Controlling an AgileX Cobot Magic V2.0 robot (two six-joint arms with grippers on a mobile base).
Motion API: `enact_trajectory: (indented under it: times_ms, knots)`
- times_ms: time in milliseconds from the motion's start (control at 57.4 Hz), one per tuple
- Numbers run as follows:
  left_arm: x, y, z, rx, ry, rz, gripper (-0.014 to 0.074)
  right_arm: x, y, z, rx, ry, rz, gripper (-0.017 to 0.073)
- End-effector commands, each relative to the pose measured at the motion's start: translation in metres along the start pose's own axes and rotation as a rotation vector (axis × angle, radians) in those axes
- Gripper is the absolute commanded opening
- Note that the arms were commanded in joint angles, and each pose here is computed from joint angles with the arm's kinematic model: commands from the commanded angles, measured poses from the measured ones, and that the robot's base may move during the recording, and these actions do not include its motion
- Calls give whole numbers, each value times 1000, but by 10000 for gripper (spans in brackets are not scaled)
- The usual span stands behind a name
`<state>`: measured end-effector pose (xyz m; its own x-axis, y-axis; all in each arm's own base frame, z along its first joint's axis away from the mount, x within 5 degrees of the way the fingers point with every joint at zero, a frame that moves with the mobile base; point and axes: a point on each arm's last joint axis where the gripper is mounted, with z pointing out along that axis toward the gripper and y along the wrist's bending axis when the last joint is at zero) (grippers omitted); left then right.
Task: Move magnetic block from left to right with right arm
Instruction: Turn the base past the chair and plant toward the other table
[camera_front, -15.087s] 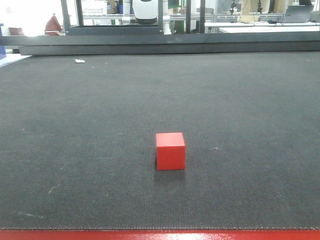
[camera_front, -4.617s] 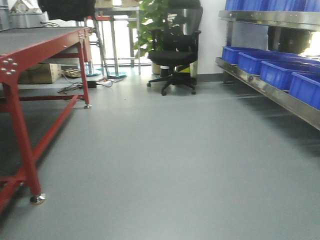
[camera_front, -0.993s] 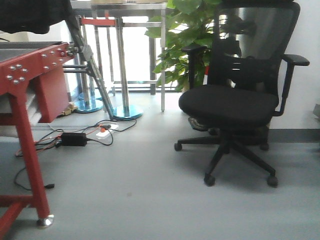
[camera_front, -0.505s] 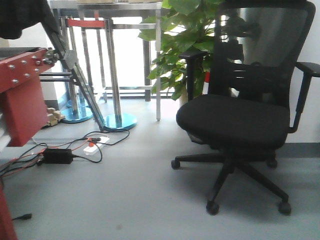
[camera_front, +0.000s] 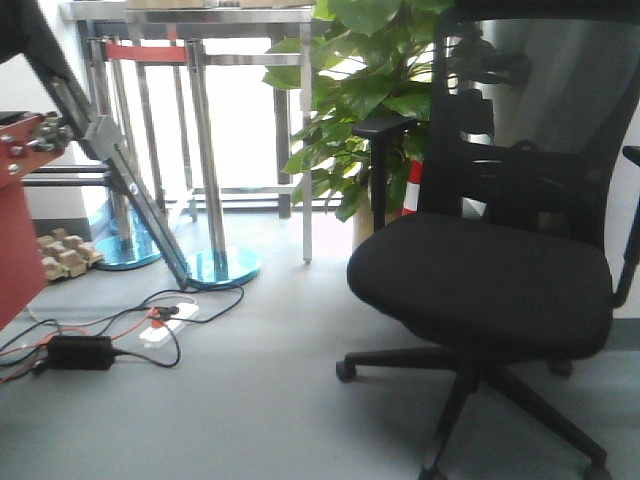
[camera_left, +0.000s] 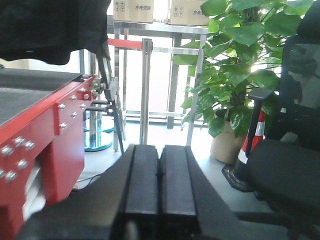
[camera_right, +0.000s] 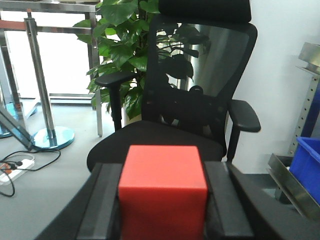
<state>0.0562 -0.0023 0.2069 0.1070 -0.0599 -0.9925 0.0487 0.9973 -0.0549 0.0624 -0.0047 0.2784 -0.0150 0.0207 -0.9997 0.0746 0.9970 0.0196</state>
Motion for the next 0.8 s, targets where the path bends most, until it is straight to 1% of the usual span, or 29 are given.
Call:
enact_trajectory:
  times_ms: [0, 784]
  knots:
    - [-8, 0, -1, 2, -97, -3, -126, -17, 0, 0, 7, -103, -17, 253]
    - [-8, 0, -1, 2, -97, -3, -126, -17, 0, 0, 7, -103, -17, 253]
